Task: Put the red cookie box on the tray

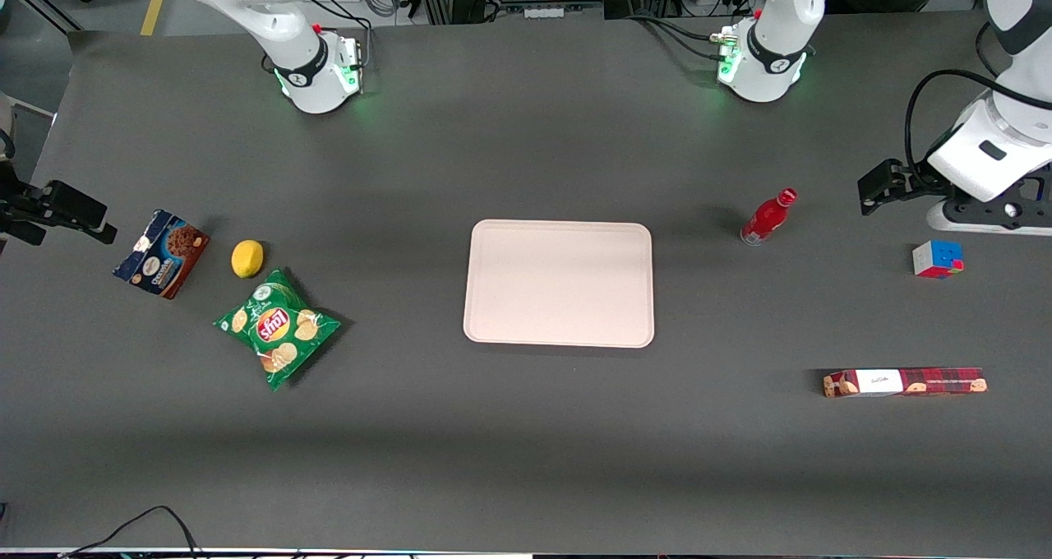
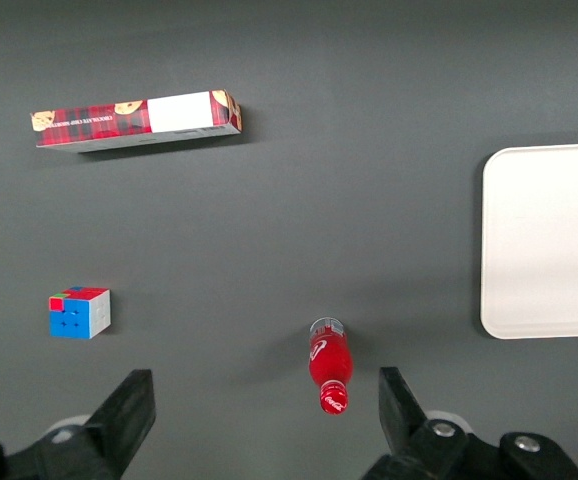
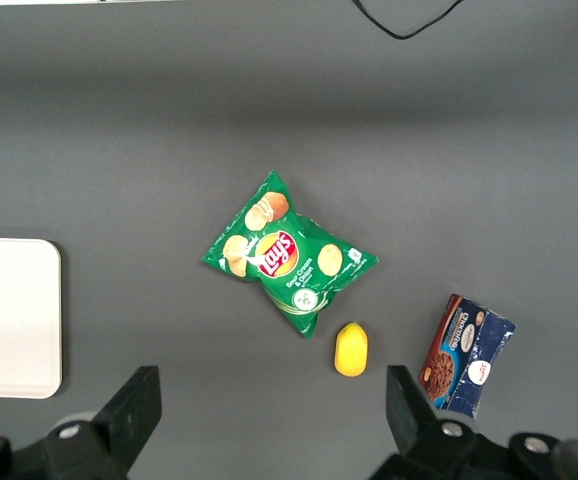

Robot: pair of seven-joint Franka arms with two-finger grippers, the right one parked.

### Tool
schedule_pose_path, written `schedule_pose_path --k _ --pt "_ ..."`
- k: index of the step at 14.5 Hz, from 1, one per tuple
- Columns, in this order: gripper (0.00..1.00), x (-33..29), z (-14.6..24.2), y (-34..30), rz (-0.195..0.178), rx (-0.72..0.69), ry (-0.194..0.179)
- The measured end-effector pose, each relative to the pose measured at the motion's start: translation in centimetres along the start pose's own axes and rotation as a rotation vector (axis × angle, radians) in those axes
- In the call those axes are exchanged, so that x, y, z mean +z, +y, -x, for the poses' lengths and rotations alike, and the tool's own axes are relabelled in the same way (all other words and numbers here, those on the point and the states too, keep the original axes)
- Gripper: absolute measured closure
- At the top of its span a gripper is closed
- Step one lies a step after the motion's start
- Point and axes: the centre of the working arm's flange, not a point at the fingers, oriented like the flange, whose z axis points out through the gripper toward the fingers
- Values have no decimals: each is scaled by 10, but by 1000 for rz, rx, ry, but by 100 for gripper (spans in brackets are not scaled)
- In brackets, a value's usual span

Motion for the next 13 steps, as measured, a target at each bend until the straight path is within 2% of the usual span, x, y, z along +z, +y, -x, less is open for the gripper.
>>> schedule_pose_path --k 4,13 --pt "0 5 -2 -2 1 -3 -9" --pt "0 0 -8 -3 2 -6 3"
